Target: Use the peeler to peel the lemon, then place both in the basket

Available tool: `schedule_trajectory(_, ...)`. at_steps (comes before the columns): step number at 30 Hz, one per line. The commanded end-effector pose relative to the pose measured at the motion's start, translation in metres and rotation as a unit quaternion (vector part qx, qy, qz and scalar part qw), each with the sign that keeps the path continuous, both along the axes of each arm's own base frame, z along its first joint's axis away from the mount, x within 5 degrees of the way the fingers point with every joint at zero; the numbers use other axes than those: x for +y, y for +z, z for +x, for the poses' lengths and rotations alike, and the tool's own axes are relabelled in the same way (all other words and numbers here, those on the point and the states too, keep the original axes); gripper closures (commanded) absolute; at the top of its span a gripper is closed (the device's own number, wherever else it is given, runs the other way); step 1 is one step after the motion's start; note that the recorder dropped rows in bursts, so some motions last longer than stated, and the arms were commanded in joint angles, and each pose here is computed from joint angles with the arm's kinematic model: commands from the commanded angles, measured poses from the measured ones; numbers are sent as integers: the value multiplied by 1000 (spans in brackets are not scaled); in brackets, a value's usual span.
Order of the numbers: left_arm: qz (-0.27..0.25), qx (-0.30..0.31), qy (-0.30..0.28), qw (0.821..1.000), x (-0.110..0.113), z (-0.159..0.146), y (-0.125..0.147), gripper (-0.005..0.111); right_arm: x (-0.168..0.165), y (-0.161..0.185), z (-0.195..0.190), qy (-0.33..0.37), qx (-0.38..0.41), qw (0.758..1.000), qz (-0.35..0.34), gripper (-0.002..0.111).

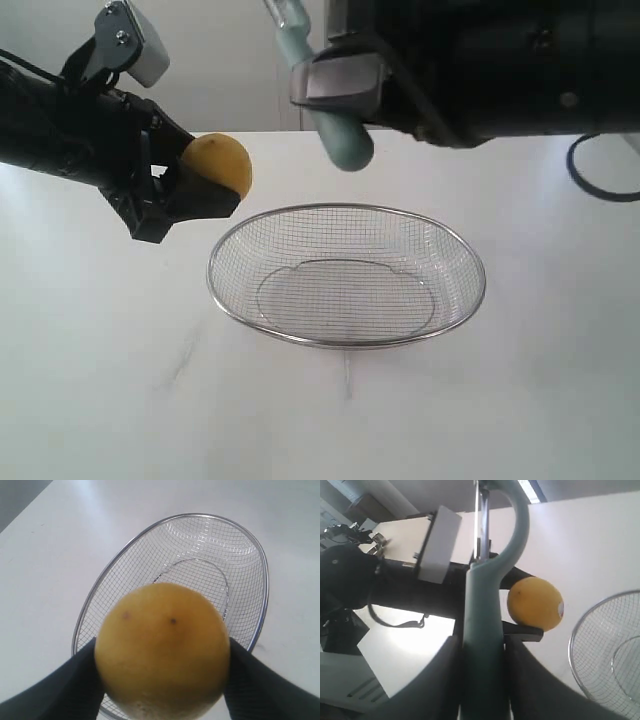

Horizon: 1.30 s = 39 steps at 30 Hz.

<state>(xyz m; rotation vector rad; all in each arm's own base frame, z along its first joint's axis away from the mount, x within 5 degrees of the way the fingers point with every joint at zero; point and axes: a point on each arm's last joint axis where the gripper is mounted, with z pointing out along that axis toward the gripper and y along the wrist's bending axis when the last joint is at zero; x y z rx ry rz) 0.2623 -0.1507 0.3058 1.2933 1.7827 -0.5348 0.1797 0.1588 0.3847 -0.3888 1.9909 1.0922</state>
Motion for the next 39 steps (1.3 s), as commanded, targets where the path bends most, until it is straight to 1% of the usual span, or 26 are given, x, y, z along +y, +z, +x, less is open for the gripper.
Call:
schedule_trajectory(1, -15, 12, -2, 1000, -1, -4, 1, 107, -16, 13, -17, -4, -62, 998, -32, 108)
schedule_trajectory(3, -15, 12, -2, 1000, -1, -4, 1, 107, -21, 15, -19, -20, -67, 996, -53, 108)
schedule_trajectory(5, -15, 12, -2, 1000, -1, -4, 1, 107, -28, 13, -15, -44, -64, 993, -92, 108)
schedule_trajectory(9, -15, 14, -5, 1000, -1, -4, 1, 107, -42, 1, 3, -103, -48, 976, -185, 108)
schedule_trajectory(11, -15, 17, -7, 1000, -2, -4, 1, 107, -44, -10, 16, -116, -22, 968, -223, 108)
schedule_trajectory(14, -15, 19, -10, 1000, -2, -5, 0, 107, -42, -30, 35, -107, 4, 958, -267, 108)
schedule_trajectory(20, -14, 22, -11, 1000, -2, -4, -1, 107, -26, -80, 73, -56, 41, 937, -343, 108)
schedule_trajectory(23, -14, 23, -13, 1000, -2, -5, -1, 107, -17, -107, 91, -45, 55, 930, -361, 108)
schedule_trajectory(27, -14, 26, -18, 999, -3, -6, -1, 107, -8, -131, 111, -53, 48, 930, -360, 108)
schedule_trajectory(34, -18, 29, -19, 999, -3, -6, -1, 107, -3, -154, 125, -53, 44, 927, -368, 108)
schedule_trajectory(39, -18, 29, -19, 999, -3, -6, -1, 107, -2, -169, 128, -17, 18, 915, -402, 108)
